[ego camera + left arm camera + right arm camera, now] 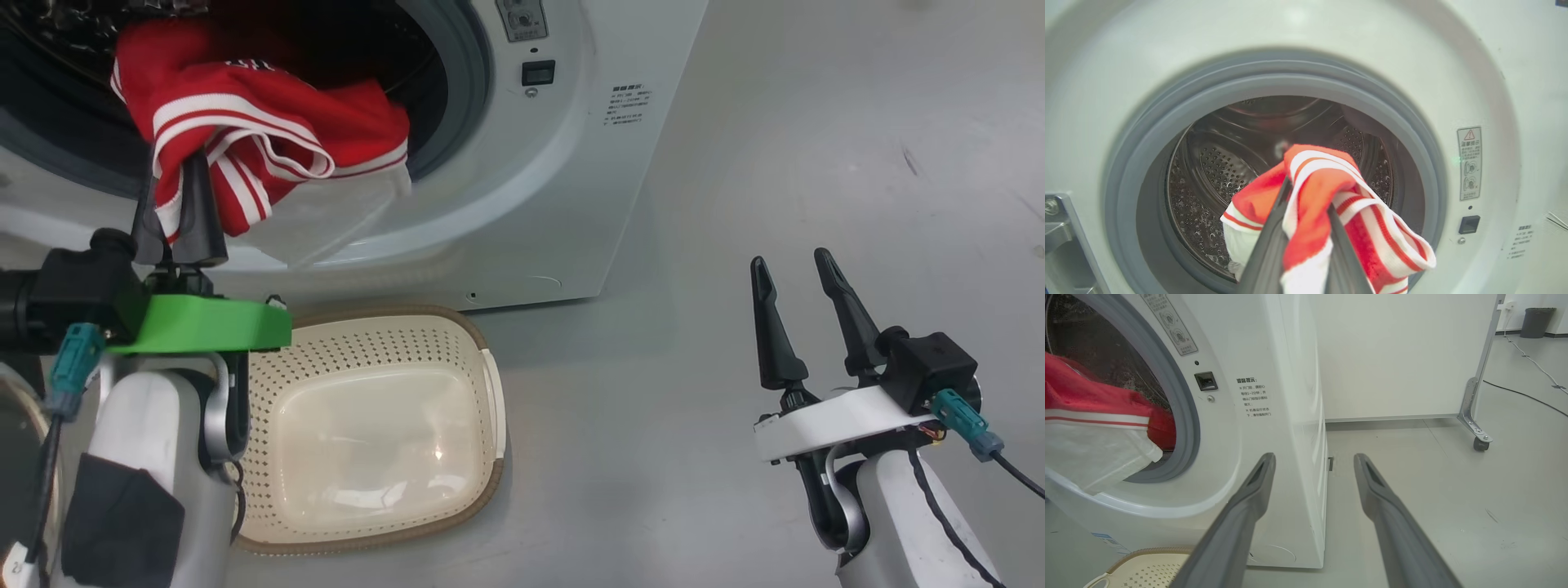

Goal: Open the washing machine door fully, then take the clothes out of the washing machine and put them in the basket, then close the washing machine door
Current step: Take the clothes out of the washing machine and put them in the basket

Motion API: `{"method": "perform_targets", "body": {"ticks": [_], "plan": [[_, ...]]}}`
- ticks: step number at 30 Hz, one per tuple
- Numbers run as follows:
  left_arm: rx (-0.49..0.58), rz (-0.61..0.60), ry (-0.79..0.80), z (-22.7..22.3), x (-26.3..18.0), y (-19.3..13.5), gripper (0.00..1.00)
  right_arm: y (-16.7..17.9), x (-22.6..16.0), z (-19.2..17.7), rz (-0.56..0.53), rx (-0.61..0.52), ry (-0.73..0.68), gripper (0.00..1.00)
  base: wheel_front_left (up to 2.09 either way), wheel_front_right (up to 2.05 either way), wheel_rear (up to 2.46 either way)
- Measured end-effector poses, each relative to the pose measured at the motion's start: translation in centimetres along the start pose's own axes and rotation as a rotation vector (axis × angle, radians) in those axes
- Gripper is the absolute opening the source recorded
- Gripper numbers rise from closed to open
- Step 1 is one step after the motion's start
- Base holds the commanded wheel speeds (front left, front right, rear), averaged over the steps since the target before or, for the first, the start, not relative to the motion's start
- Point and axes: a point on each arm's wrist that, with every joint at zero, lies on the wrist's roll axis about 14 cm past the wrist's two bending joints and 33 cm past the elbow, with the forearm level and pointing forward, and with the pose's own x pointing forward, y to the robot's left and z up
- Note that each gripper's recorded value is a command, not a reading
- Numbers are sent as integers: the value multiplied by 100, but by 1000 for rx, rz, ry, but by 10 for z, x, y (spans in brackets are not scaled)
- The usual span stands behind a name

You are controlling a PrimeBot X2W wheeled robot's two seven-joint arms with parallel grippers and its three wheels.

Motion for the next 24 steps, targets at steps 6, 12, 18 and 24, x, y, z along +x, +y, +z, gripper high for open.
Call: {"method": "perform_targets", "body": {"ticks": [6,12,18,24], "plan": [[13,6,-36,20,-19,1,0,7,-5,4,20,5,-10,100,0,0,0],[22,26,-78,40,-37,4,0,13,-10,8,34,8,-19,100,0,0,0],[24,48,-90,51,-57,6,0,19,-16,13,49,7,-31,100,0,0,0],[25,61,-100,60,-76,6,0,23,-25,17,57,8,-38,100,0,0,0]]}}
